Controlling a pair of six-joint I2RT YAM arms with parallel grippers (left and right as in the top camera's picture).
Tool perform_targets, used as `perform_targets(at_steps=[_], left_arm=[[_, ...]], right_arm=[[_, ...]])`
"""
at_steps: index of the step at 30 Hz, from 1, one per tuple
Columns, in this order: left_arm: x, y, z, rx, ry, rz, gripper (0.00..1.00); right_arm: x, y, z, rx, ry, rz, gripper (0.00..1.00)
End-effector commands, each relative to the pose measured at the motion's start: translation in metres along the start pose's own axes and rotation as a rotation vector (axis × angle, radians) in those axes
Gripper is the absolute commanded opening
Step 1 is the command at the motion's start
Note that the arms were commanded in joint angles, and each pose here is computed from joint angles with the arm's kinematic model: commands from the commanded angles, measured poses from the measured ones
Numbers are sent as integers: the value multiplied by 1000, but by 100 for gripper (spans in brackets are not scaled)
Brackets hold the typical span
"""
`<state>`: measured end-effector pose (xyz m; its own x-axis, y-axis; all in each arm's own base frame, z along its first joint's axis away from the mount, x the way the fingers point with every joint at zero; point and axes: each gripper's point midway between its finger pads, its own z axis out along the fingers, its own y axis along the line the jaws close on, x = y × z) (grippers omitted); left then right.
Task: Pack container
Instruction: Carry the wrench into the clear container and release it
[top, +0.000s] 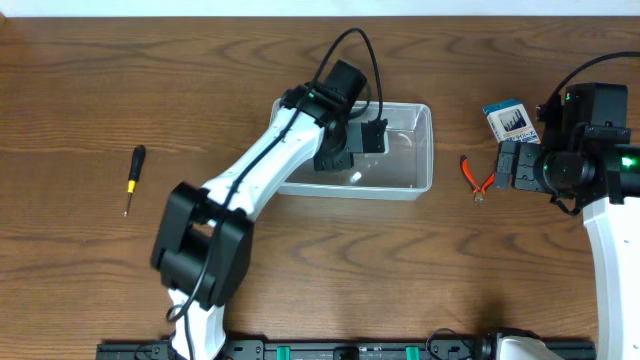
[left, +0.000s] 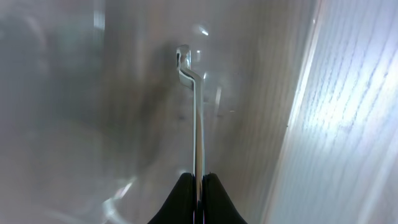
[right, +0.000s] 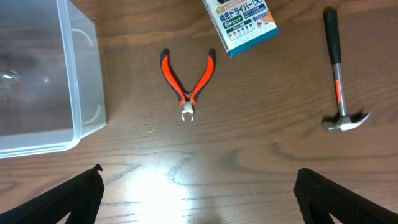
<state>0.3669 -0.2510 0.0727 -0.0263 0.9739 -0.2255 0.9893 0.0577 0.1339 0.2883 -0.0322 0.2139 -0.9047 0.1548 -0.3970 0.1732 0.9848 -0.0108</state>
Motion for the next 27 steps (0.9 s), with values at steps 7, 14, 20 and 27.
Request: perform_targets(at_steps=[7, 14, 20, 27], left_arm=[[6, -12, 22, 83, 14, -19, 6], [9, -16, 24, 100, 29, -41, 42], [11, -17, 23, 98, 41, -75, 58], [22, 7, -33, -84, 96, -151, 64]], right_arm=[[-4, -3, -5, 12, -18, -11, 99], [-3, -4, -5, 13, -17, -17, 99], [-5, -4, -5, 12, -21, -17, 99], [-2, -5, -5, 14, -10, -16, 99]])
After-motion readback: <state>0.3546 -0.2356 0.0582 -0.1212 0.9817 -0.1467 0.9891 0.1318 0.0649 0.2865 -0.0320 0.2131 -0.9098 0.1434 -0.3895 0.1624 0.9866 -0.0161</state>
